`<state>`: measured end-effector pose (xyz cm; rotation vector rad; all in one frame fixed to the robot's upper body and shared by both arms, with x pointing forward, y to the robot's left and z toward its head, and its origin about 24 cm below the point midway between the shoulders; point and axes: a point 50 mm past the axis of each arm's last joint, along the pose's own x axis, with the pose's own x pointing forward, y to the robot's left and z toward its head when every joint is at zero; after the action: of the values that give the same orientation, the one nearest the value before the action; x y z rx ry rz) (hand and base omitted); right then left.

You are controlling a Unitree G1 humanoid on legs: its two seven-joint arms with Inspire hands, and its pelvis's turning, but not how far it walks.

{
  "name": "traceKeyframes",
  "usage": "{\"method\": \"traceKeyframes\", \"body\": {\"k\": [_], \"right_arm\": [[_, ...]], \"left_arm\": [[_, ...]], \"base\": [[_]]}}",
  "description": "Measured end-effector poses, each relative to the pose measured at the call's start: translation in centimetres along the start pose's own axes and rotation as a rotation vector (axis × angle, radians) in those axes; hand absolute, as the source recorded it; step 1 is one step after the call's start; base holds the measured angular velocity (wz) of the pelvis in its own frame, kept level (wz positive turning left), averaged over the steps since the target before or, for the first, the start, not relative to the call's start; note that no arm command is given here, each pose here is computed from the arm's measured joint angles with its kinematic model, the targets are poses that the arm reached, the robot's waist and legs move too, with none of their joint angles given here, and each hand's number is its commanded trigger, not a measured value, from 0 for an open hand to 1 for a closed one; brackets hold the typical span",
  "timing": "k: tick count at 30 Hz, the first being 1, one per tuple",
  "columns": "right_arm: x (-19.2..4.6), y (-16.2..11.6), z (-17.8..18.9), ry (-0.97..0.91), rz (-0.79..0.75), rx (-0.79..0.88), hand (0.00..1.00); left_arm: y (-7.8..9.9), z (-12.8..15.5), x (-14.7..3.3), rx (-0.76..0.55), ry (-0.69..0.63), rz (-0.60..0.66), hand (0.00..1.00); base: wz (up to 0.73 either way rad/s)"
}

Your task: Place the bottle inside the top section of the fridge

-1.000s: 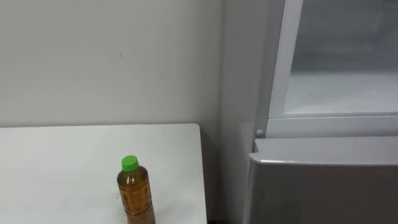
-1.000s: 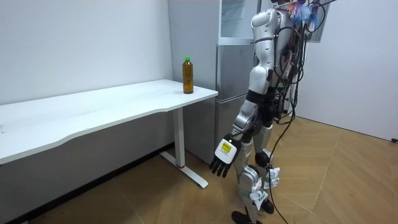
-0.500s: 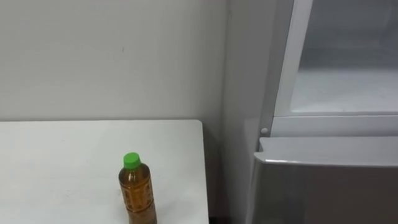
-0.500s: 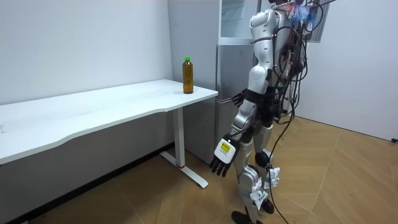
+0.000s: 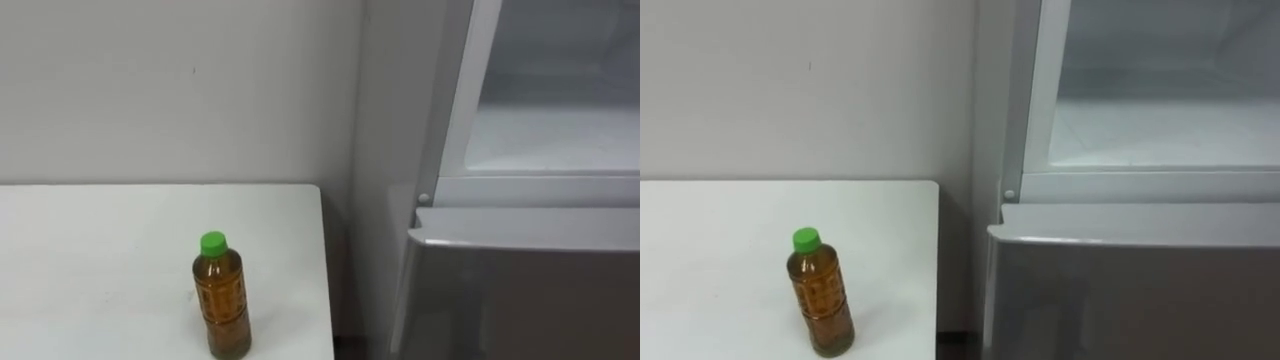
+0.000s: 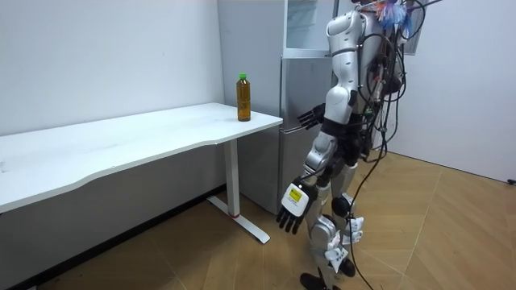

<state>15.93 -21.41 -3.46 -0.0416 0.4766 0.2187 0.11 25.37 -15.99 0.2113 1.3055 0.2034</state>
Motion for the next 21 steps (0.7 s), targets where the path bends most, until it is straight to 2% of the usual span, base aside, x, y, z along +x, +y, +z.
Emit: {"method": "traceKeyframes", "body": {"k": [13, 21], "right_arm": [[-1.0, -0.2, 5.6, -0.134, 0.117, -0.192, 0.0], [-0.7, -0.4, 8.6, -0.234, 0.14, -0.242, 0.0]], "left_arm": [[0.5, 0.3, 0.1, 0.062, -0.004, -0.017, 0.0], [0.5, 0.6, 0.2, 0.071, 0.006, -0.024, 0.0]], "base": [[-0.02], [-0.01]]}}
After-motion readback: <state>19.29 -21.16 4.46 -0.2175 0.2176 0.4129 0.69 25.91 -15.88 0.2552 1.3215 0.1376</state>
